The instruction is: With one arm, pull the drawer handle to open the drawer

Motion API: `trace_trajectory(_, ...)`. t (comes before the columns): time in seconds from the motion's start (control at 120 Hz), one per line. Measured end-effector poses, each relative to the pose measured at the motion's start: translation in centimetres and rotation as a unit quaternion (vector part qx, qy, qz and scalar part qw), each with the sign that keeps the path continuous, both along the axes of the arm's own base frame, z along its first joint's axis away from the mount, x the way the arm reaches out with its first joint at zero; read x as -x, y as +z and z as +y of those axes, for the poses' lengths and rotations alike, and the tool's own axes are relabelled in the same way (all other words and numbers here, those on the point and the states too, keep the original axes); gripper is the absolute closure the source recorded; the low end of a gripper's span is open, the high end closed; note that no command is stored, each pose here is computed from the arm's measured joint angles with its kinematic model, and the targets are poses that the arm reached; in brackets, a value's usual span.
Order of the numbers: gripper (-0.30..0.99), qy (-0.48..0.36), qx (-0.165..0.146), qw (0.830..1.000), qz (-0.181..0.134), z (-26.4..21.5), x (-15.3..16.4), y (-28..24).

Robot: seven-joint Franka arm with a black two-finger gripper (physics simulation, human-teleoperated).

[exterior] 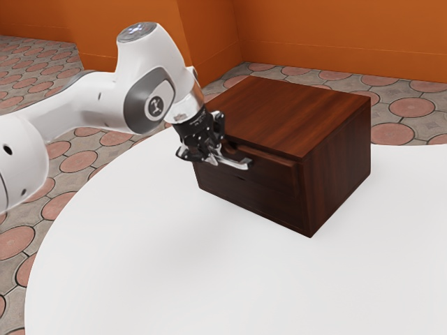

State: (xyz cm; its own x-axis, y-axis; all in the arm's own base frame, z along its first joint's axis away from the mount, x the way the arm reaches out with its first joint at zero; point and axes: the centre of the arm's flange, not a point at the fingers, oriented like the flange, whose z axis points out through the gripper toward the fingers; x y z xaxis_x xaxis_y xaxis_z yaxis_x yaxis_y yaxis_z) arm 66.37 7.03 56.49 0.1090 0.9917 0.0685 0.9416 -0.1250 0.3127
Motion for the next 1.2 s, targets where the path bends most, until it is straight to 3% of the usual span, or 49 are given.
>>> trace_trajectory(0.333,0.77,0.005,0.019,1.0,0.011,-0.1,3.1,0.2)
trace_trajectory(0.992,0.79,0.031,0.046,0.998,0.027,1.4,14.4,0.4)
trace_trajectory(1.2,0.79,0.044,0.051,0.998,0.016,2.1,17.8,0.9)
